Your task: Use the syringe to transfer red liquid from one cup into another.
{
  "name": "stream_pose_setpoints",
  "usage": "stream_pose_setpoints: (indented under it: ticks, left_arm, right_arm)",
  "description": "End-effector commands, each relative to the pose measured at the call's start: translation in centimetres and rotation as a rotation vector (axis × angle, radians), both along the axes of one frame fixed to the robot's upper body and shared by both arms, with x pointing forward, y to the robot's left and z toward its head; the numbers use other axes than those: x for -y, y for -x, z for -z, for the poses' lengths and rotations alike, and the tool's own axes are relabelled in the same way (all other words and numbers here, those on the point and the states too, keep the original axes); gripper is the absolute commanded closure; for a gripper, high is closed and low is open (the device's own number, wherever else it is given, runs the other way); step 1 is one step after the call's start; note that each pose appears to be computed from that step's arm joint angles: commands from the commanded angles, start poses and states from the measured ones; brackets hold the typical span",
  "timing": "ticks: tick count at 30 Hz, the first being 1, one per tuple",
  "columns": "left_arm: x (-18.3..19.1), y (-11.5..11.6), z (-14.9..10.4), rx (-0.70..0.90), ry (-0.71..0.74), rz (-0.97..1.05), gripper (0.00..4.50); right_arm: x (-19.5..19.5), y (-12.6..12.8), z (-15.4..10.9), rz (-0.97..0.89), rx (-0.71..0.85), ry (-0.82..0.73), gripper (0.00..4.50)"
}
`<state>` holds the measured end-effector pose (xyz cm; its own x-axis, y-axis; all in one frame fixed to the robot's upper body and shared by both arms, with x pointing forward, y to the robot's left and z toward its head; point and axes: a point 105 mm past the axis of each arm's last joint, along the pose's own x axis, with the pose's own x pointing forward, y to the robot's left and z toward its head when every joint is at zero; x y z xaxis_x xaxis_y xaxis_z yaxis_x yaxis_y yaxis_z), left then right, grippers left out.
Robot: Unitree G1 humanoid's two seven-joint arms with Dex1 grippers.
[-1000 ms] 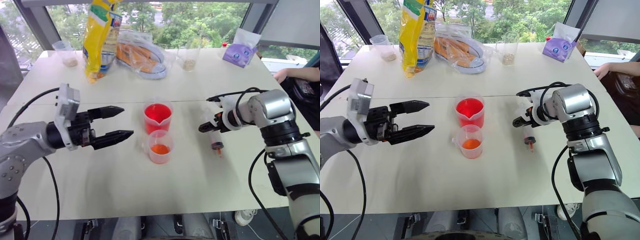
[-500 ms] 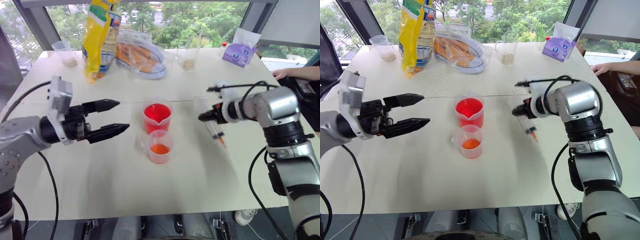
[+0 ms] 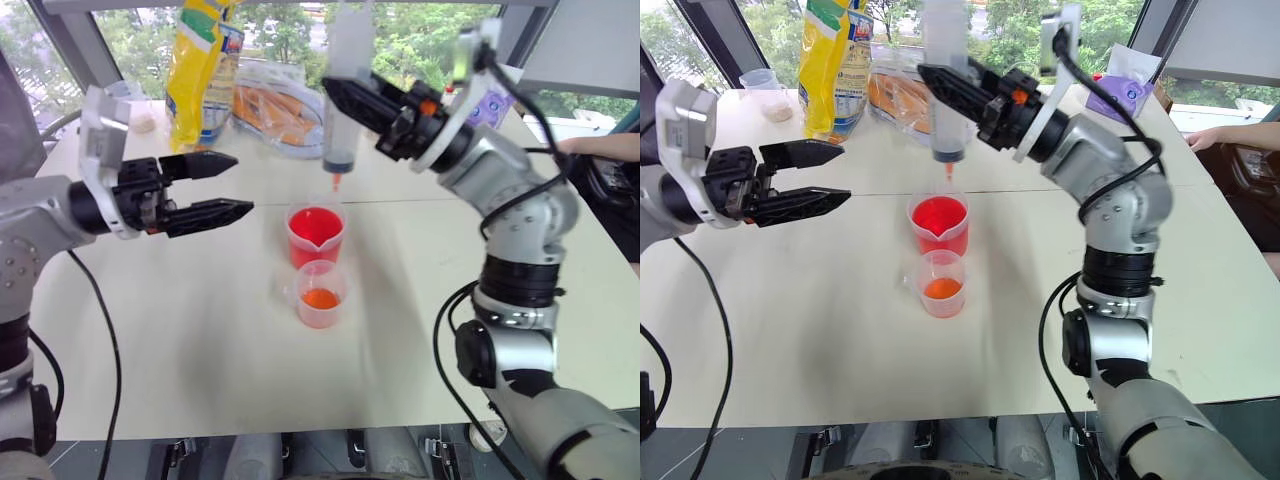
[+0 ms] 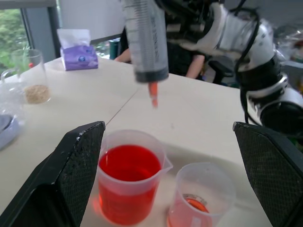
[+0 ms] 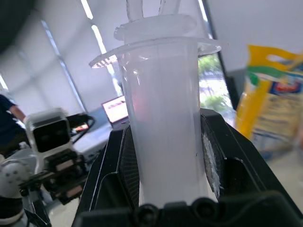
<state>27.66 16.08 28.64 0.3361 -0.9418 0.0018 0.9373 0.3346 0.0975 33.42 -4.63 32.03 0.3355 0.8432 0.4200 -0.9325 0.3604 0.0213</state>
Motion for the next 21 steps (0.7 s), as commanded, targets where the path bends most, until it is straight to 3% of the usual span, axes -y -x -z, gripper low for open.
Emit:
stream_pose_setpoints:
  ticks: [1,11,21]
  left_arm:
    - [-0.1,0.0,-1.1,0.034,-0.013,0.003,0.00]
    - [0.9,-0.2,-1.7,0.049,-0.018,0.044,0.00]
    - [3.1,-2.4,-3.1,0.076,0.036,0.056,0.00]
  right_arm:
    - [-0.7,-0.4,1.4,0.006,0.062,-0.023,3.09]
    - [-1.9,-1.3,8.3,0.065,0.084,0.062,3.09]
    - [-2.4,-1.5,9.8,0.106,0.121,0.101,3.09]
